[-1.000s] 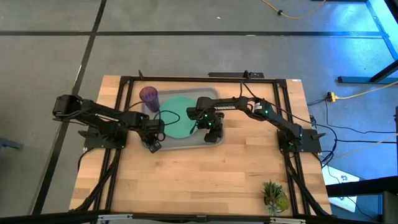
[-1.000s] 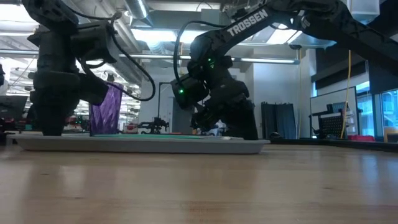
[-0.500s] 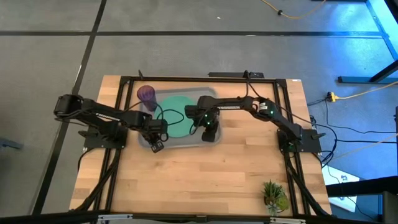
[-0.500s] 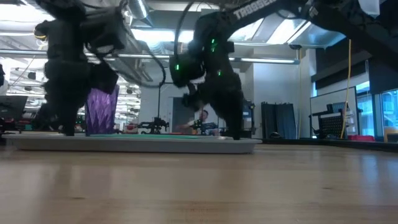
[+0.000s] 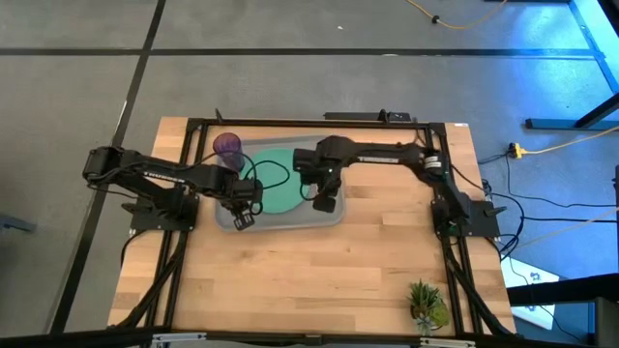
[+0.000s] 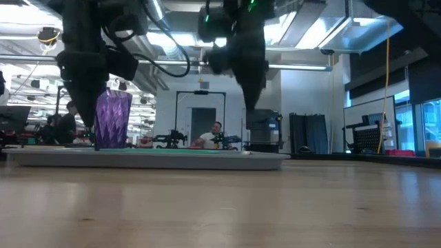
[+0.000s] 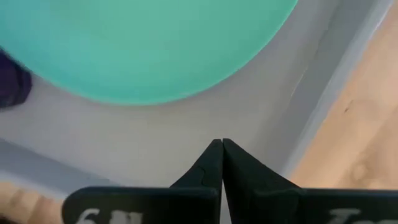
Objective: Pick and place plate/cup/fork/spoon on tray
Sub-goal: Adjust the gray tray
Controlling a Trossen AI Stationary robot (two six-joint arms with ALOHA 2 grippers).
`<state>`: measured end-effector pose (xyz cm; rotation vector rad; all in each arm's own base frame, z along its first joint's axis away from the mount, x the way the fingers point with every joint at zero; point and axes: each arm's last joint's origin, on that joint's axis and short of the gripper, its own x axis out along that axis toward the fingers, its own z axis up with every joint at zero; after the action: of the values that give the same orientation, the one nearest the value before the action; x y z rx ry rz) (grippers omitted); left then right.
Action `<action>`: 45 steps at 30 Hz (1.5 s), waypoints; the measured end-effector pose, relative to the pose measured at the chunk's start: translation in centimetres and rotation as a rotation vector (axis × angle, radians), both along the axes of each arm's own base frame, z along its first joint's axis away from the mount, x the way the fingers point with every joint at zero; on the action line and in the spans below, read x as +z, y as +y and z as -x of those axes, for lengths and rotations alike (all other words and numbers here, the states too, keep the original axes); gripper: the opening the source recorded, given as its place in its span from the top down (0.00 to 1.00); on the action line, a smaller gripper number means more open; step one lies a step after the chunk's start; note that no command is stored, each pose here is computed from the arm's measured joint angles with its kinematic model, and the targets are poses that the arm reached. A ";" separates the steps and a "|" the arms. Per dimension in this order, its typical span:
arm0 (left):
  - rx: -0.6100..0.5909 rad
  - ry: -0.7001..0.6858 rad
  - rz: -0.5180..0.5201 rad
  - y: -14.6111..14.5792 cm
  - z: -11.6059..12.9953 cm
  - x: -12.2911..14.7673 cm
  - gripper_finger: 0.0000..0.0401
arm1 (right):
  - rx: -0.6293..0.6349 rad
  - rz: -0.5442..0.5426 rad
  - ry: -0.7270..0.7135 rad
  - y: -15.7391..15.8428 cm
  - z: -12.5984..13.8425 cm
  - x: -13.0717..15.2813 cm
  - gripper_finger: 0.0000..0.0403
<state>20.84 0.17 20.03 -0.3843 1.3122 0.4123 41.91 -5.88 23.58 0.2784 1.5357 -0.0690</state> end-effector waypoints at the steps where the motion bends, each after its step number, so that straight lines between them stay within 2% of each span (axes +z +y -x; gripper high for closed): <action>1: -0.003 0.011 -0.006 -0.1 0.1 0.0 1.00 | -0.004 0.013 -0.027 0.0 0.3 0.9 1.00; 8: -0.001 0.004 -0.008 -0.6 0.1 0.3 1.00 | -0.027 0.047 -0.264 0.4 2.8 7.5 1.00; 10: -0.003 0.000 -0.008 -0.6 0.3 0.4 1.00 | -0.035 0.055 -0.328 0.4 3.8 8.2 1.00; 14: 0.018 -0.010 -0.010 -0.6 0.5 0.7 1.00 | -0.119 0.028 -0.447 0.4 6.4 7.8 1.00; 17: 0.027 -0.019 -0.014 -0.6 0.7 0.9 1.00 | -0.170 0.007 -0.543 0.5 8.0 6.7 1.00; 22: 0.059 0.017 -0.073 -0.4 1.2 0.4 1.00 | -0.227 -0.069 -0.677 1.2 8.3 2.5 1.00; 27: 0.087 0.065 -0.079 -0.3 2.1 -1.3 1.00 | -0.338 -0.085 -0.639 1.1 8.8 -2.8 1.00; 33: 0.118 0.092 -0.126 -0.2 2.8 -2.7 1.00 | -0.374 -0.022 -0.605 0.4 9.5 -5.3 1.00; 36: 0.122 0.051 -0.122 -0.2 2.7 -3.4 1.00 | -0.410 0.034 -0.570 -0.2 9.9 -6.7 1.00; 45: 0.139 0.039 -0.146 0.1 2.9 -4.2 1.00 | -0.453 0.071 -0.506 -1.5 9.8 -9.5 1.00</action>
<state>17.92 0.26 15.87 -0.3473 1.2885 0.6309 32.13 -7.34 14.09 0.5391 0.9460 -0.3810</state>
